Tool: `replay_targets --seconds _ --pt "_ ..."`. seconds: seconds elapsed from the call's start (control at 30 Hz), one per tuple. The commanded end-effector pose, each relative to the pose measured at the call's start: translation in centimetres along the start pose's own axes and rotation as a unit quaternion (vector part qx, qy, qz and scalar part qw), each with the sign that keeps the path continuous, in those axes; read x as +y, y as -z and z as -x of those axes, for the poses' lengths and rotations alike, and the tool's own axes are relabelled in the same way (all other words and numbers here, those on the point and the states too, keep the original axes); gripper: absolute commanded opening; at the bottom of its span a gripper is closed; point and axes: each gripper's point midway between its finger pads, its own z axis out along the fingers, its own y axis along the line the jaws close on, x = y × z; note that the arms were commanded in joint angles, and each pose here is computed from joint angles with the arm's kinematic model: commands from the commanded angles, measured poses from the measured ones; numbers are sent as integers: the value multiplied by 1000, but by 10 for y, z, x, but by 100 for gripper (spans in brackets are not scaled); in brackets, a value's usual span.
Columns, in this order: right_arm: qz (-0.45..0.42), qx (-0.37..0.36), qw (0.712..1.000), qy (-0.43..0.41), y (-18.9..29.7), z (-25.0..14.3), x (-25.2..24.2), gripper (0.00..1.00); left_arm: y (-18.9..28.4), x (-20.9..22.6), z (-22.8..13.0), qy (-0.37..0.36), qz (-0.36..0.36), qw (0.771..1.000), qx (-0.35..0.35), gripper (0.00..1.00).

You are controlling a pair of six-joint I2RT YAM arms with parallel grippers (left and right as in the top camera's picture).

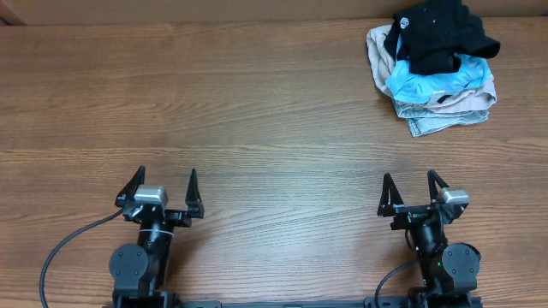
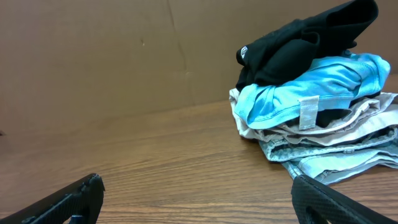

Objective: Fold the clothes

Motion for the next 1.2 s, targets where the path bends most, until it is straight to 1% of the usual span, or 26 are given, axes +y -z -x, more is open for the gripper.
replay_targets --seconds 0.0,0.2,0.33,0.43,1.17 --pt "-2 -3 1000 0 0 -1 0 100 2 -3 -1 6 -17 1000 -9 100" --pt "-2 -3 1000 0 0 -1 0 100 6 -1 -13 6 -14 1000 -7 100" --pt "-2 -3 1000 0 0 -1 0 100 11 0 -15 6 -7 1000 -6 100" --pt "-2 -3 1000 0 0 -1 0 100 12 6 -36 12 8 999 36 100" --pt "-2 -3 1000 0 0 -1 0 100 11 7 -34 15 11 999 33 100"
